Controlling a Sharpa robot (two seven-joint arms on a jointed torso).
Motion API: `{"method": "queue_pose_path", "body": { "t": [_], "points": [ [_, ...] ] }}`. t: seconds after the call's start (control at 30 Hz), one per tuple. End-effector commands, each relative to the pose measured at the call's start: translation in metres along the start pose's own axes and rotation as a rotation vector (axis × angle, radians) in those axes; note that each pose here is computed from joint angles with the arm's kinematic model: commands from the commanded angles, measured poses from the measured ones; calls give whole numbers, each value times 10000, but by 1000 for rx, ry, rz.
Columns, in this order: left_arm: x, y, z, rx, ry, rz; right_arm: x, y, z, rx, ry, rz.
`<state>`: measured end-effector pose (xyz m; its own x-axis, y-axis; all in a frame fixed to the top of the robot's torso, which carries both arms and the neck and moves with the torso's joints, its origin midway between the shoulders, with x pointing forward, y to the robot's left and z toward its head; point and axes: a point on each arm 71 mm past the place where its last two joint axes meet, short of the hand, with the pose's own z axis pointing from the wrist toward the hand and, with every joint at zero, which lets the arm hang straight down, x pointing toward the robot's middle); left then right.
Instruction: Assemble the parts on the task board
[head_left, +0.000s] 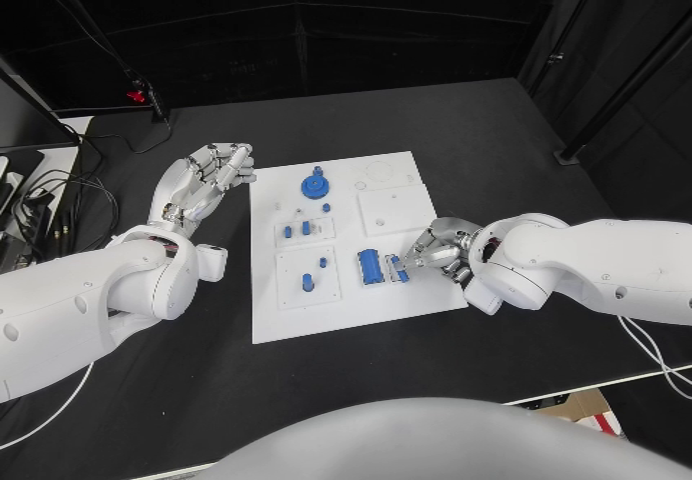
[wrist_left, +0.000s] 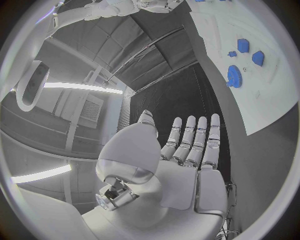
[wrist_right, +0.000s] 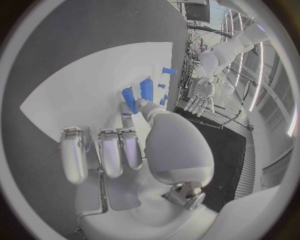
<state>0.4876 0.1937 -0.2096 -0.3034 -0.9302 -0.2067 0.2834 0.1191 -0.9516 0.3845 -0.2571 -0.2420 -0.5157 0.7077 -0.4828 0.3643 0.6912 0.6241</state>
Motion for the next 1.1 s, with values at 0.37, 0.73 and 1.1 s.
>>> {"method": "queue_pose_path", "body": {
  "t": [0.37,0.73,1.1],
  "points": [
    [7,-14,6,7,6,-6,18,50,12,-26,-10,-45],
    [10,-14,7,7,7,-7,27,47,32,-14,2,-58],
    [11,-12,8,6,8,-7,40,53,40,-11,10,-87]
  ]
}}
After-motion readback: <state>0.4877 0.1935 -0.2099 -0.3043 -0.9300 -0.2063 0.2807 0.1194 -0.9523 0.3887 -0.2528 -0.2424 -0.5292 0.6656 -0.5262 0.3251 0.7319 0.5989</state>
